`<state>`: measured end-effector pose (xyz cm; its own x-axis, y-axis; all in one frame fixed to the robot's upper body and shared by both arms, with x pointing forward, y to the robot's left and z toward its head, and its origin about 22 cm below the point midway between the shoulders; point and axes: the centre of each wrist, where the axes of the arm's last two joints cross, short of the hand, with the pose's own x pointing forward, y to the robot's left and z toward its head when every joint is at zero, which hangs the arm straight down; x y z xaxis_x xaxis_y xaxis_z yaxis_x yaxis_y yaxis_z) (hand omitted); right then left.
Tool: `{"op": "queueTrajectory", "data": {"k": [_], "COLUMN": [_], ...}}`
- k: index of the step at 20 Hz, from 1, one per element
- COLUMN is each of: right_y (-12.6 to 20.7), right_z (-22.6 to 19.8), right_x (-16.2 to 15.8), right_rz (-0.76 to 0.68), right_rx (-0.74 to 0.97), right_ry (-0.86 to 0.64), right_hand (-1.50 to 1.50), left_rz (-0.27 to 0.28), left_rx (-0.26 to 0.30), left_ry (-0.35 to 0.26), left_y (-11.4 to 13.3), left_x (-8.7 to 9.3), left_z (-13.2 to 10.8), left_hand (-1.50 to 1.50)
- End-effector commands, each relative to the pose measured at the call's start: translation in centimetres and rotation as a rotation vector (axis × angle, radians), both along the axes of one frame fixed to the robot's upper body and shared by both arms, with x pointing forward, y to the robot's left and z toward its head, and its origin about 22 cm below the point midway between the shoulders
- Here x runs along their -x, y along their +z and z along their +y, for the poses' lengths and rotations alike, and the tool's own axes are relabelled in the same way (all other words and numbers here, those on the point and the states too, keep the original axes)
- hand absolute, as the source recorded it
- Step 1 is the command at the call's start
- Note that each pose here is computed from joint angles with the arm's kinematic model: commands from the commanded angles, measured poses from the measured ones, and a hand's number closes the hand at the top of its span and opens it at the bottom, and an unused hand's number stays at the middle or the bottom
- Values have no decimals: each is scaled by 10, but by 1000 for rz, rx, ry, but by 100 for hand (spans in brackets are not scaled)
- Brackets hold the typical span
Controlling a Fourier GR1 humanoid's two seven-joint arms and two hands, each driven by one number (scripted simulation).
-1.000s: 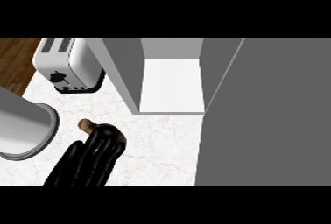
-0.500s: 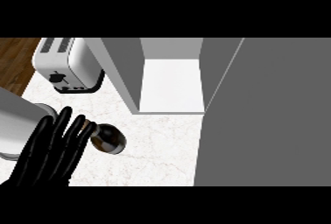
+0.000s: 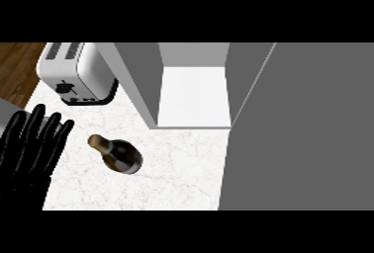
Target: Pick up the wine, place it into the cabinet and close the cabinet
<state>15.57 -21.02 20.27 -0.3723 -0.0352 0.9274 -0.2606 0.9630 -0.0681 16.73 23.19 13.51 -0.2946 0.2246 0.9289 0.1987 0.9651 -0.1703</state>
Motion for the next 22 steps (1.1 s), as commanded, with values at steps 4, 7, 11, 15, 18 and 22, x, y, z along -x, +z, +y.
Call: {"op": "queueTrajectory", "data": {"k": [4, 7, 11, 15, 18, 22], "right_y": [5, 6, 7, 15, 6, 2], "right_z": [-1, 2, -1, 4, 2, 6], "right_x": [16, 11, 9, 32, 20, 4], "right_rz": [-16, -24, -38, -35, -35, -22], "right_rx": [-56, -29, -56, -41, -32, -40], "right_ry": [40, 17, 17, 18, 26, 34], "right_hand": [-150, -150, -150, -150, -150, -150], "left_rz": [61, 87, 135, 145, 189, 225], "left_rx": [-12, -29, -33, -65, -72, -67], "left_ry": [63, 67, 55, 68, 43, 24], "left_y": [-32, -53, -72, -109, -134, -156], "left_x": [-25, -30, -53, -52, -68, -73], "left_z": [23, 49, 62, 38, 47, 69], "left_hand": [-150, -150, -150, -150, -150, -150]}}
